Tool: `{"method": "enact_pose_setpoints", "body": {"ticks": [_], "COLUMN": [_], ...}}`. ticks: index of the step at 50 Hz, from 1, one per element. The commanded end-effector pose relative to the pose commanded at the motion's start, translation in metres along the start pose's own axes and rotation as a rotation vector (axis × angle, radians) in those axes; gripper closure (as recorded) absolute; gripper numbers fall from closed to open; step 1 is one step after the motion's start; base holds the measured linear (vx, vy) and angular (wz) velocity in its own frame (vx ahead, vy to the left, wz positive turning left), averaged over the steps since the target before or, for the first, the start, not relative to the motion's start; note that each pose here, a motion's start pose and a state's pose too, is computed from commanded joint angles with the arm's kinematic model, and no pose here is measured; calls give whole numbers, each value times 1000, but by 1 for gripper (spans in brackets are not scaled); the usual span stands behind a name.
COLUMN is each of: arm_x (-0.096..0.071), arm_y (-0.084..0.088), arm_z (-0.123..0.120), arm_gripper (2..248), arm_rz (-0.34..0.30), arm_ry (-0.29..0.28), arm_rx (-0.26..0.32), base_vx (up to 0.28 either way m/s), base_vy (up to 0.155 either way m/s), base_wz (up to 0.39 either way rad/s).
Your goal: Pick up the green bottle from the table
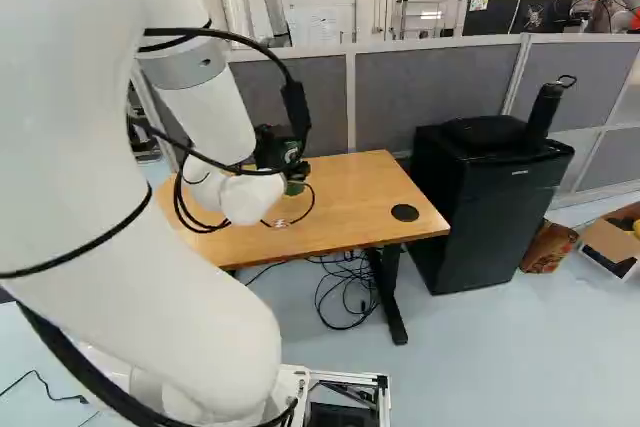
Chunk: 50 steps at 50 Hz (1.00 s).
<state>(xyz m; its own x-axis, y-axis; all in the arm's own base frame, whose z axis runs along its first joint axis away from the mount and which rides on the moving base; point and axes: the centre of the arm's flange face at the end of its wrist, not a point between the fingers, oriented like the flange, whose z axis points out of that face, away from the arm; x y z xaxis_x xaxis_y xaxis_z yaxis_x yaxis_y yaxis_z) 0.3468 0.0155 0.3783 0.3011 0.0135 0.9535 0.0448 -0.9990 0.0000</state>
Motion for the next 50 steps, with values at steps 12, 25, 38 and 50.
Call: {"method": "enact_pose_setpoints", "body": {"ticks": [12, 25, 38, 50], "arm_x": [-2, 2, -3, -13], "arm_y": [-3, -4, -1, 3], "arm_z": [-29, -41, -44, -52], "arm_gripper": [139, 139, 139, 139], "arm_rz": [-3, -3, -1, 3], "arm_ry": [11, 39, 30, 12], "arm_rx": [9, 11, 4, -11], "base_vx": [0, 0, 0, 0], "base_vy": [0, 0, 0, 0], "base_wz": [0, 0, 0, 0]}}
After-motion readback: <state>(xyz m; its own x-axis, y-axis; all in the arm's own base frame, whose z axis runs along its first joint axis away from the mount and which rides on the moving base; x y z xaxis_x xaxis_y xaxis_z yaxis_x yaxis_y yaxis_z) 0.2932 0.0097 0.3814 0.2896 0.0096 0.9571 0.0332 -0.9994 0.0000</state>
